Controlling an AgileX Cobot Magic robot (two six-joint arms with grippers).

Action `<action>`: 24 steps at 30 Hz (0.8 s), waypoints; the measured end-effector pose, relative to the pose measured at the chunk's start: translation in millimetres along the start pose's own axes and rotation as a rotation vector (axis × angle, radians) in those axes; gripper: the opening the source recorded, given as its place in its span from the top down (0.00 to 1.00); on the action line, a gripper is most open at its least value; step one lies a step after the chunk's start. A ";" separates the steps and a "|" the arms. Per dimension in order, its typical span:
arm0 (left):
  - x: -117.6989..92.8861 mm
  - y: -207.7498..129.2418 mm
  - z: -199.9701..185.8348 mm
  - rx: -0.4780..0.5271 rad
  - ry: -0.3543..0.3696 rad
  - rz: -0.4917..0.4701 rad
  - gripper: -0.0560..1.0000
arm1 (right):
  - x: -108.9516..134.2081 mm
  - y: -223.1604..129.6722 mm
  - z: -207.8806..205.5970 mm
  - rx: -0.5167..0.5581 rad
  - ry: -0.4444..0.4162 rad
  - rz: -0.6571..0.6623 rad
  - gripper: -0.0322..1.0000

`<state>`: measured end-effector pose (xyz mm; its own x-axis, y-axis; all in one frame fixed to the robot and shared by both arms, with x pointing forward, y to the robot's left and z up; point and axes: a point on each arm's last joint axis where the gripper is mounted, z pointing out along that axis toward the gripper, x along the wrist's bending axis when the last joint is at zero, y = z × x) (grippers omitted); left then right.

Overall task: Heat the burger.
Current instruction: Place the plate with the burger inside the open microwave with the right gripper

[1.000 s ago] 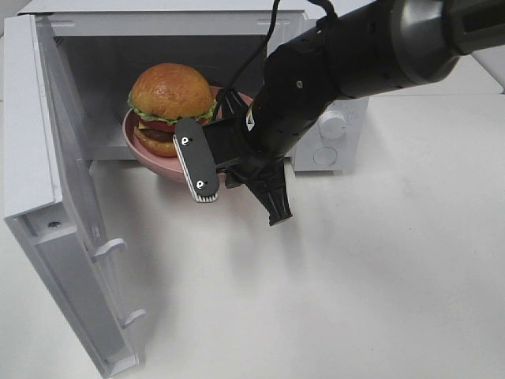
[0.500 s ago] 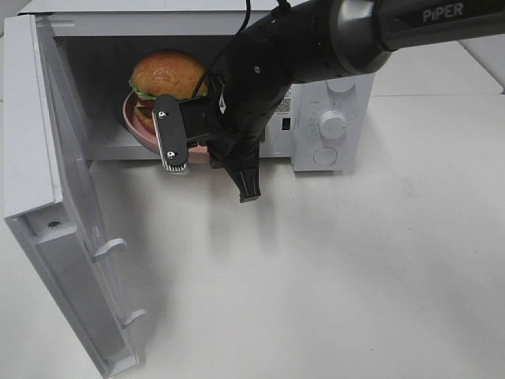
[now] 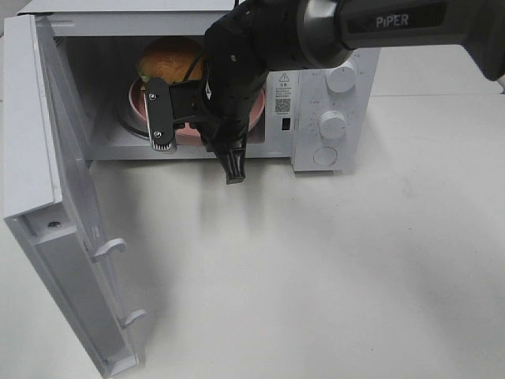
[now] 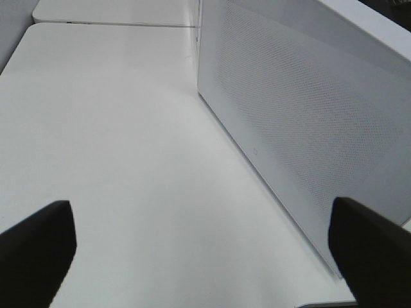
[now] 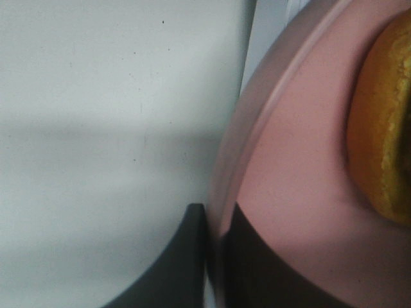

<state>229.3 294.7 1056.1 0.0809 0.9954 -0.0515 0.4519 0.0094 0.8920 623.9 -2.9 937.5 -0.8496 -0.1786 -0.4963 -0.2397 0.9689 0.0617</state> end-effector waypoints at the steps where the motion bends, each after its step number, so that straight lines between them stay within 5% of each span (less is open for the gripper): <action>1: 0.0 0.0 0.0 0.000 0.000 0.000 0.01 | 0.0 0.0 0.0 0.000 0.000 0.000 0.92; 24: 0.0 0.0 0.0 0.000 0.000 0.000 0.01 | -12.1 7.0 20.6 0.013 0.003 -0.082 0.92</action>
<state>229.3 294.7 1056.1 0.0809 0.9954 -0.0515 0.4519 0.0094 0.8920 642.2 9.6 926.1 -0.8286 -0.2577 -0.4971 -0.3025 0.9531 0.0101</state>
